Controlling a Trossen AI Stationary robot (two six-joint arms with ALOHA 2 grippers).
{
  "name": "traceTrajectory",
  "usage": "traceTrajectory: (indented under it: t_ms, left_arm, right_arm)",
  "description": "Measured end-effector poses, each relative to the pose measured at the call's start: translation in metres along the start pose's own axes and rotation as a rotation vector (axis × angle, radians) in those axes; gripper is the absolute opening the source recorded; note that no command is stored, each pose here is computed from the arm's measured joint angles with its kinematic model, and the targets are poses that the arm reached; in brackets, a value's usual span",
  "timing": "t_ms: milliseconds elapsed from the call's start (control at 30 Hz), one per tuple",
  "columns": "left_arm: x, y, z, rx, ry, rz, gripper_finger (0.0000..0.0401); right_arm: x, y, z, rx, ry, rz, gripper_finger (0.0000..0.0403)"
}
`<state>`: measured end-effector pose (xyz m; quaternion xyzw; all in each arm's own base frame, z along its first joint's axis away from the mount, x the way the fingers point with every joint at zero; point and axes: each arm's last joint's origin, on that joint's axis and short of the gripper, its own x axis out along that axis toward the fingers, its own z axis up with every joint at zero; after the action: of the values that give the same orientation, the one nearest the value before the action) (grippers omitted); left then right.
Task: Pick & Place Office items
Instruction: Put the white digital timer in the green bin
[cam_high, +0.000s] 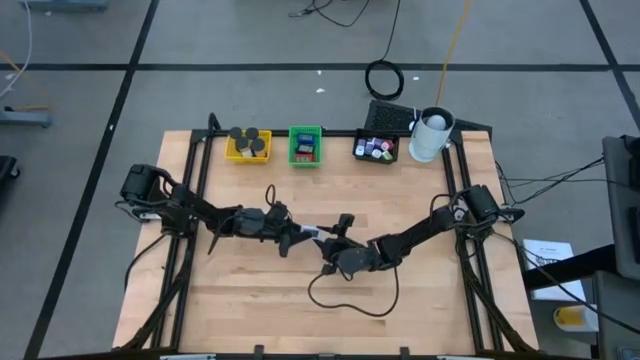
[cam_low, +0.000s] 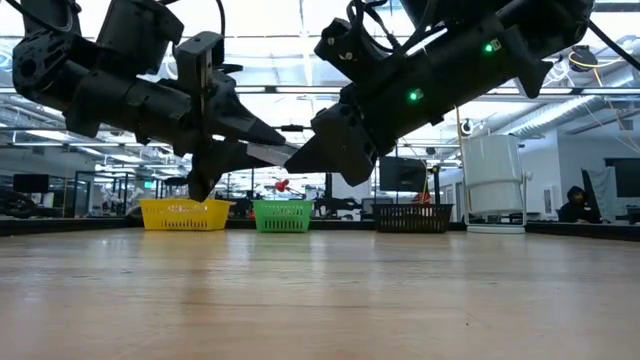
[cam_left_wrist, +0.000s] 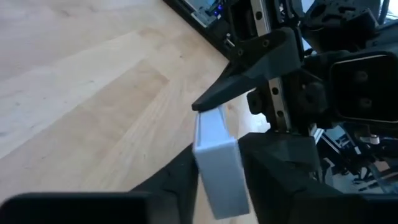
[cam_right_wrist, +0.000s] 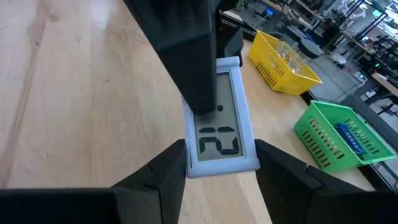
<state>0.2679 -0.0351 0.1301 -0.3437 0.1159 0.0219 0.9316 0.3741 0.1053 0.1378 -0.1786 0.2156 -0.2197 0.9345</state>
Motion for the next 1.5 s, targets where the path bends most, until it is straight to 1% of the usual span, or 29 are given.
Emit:
traceTrajectory:
  t_ms: [133, 200, 300, 433, 533, 667, 767, 833, 900, 1000, 1067, 1167, 1267, 1333, 1433, 1500]
  left_arm:
    - [0.0, 0.0, 0.0, 0.008, -0.006, 0.008, 0.0077]
    - [0.0, 0.001, 0.001, 0.01, -0.011, 0.013, 0.006]
    - [0.0, 0.003, 0.004, 0.031, -0.022, 0.018, 0.006]
    - [0.0, 0.009, 0.017, 0.043, -0.059, 0.013, 0.006]
    - [-0.003, 0.018, 0.031, 0.04, -0.09, 0.025, 0.006]
    - [-0.01, 0.03, 0.053, 0.04, -0.125, 0.031, 0.006]
    - [-0.017, 0.042, 0.07, 0.032, -0.15, 0.044, 0.006]
    - [-0.023, 0.053, 0.082, 0.021, -0.175, 0.081, 0.006]
    - [-0.03, 0.069, 0.092, -0.013, -0.184, 0.145, 0.006]
    - [-0.038, 0.094, 0.108, -0.073, -0.161, 0.229, 0.006]
    - [-0.041, 0.108, 0.123, -0.113, -0.143, 0.292, 0.006]
    - [-0.043, 0.122, 0.151, -0.124, -0.099, 0.414, 0.006]
    - [-0.043, 0.128, 0.191, -0.117, -0.066, 0.511, 0.006]
    - [-0.04, 0.132, 0.214, -0.131, -0.004, 0.571, 0.006]
    - [-0.033, 0.141, 0.239, -0.139, 0.115, 0.651, 0.006]
    - [-0.024, 0.147, 0.255, -0.134, 0.141, 0.663, 0.006]
  right_arm:
    - [0.0, 0.0, 0.0, -0.02, -0.003, -0.005, 0.0166]
    - [0.0, 0.0, 0.0, -0.022, -0.002, -0.01, 0.0169]
    - [-0.002, 0.001, 0.001, -0.015, -0.004, -0.028, 0.0182]
    - [-0.009, 0.003, 0.002, -0.028, 0.003, -0.148, 0.0219]
    - [-0.02, -0.001, 0.007, -0.053, 0.019, -0.219, 0.0252]
    - [-0.035, -0.015, 0.009, -0.062, 0.044, -0.262, 0.0279]
    - [-0.046, -0.034, 0.004, -0.021, 0.051, -0.269, 0.0277]
    - [-0.049, -0.05, -0.007, 0.024, 0.065, -0.244, 0.0262]
    - [-0.051, -0.066, -0.023, 0.094, 0.078, -0.184, 0.0235]
    - [-0.053, -0.089, -0.045, 0.202, 0.077, -0.147, 0.0175]
    - [-0.054, -0.101, -0.061, 0.245, 0.067, -0.139, 0.0131]
    - [-0.053, -0.115, -0.076, 0.297, 0.029, -0.131, 0.0067]
    - [-0.051, -0.124, -0.083, 0.319, 0.008, -0.122, 0.0017]
    - [-0.05, -0.127, -0.085, 0.32, 0.014, -0.125, 0.0005]
    - [-0.047, -0.131, -0.084, 0.333, 0.005, -0.103, 0.0014]
    - [-0.045, -0.133, -0.083, 0.329, -0.008, -0.092, 0.002]
